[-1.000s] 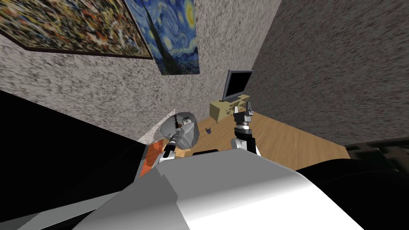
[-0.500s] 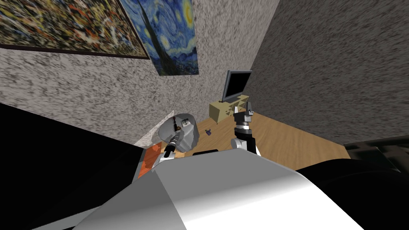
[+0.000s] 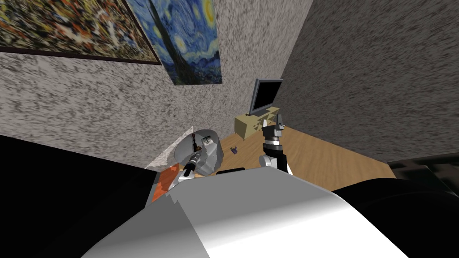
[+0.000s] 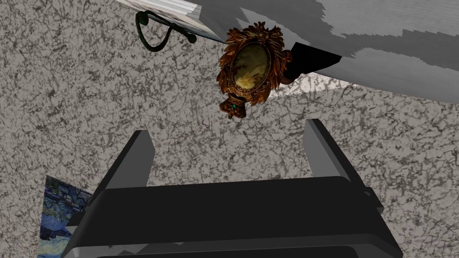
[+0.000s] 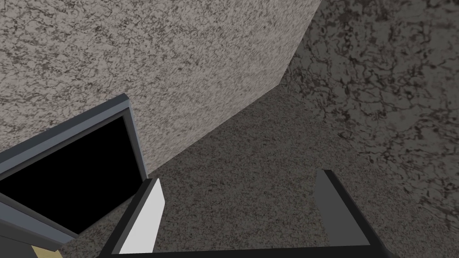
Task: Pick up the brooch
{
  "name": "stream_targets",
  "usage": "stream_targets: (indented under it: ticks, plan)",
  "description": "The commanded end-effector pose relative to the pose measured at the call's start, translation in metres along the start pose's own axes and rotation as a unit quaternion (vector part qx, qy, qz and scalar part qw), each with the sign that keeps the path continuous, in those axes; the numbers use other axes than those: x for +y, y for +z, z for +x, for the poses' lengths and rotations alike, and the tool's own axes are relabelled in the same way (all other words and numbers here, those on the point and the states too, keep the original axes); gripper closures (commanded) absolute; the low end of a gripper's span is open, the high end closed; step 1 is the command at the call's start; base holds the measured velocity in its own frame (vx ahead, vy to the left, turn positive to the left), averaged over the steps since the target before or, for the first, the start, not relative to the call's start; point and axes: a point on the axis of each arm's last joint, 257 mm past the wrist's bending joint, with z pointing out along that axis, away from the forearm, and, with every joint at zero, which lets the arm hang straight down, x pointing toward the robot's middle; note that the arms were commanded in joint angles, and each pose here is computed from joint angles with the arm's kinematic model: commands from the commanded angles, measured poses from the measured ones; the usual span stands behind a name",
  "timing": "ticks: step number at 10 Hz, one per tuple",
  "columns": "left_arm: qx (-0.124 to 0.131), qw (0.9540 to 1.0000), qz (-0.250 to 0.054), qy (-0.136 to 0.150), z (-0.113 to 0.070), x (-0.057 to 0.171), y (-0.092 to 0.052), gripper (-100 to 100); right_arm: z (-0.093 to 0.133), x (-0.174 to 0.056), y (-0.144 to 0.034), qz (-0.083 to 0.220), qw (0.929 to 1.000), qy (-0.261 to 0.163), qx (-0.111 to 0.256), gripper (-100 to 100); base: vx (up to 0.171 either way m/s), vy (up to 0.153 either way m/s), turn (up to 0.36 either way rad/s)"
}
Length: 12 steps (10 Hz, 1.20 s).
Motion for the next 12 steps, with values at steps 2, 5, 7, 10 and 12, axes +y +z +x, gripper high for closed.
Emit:
stream_targets:
  ticks: [2,5,7,10,12]
  plan:
    - [0.009,0.9996,-0.003,0.025,0.0,0.012,0.004,-100,0.0,0.0,0.0,0.0,1.0,0.0,0.0,0,0.125,0.03,-0.027]
    - [0.011,0.9993,-0.005,0.035,-0.002,0.017,0.005,-100,0.0,0.0,0.0,0.0,1.0,0.0,0.0,0,0.083,0.029,-0.016]
    - [0.004,0.9993,-0.014,0.034,-0.007,0.017,0.016,-100,0.0,0.0,0.0,0.0,1.0,0.0,0.0,0,-0.015,0.019,-0.053]
    - [-0.002,0.9992,-0.026,0.03,-0.011,0.015,0.03,-100,0.0,0.0,0.0,0.0,1.0,0.0,0.0,0,-0.071,0.065,-0.107]
    - [-0.005,0.9991,-0.033,0.026,-0.012,0.012,0.039,-100,0.0,0.0,0.0,0.0,1.0,0.0,0.0,0,-0.061,0.039,-0.09]
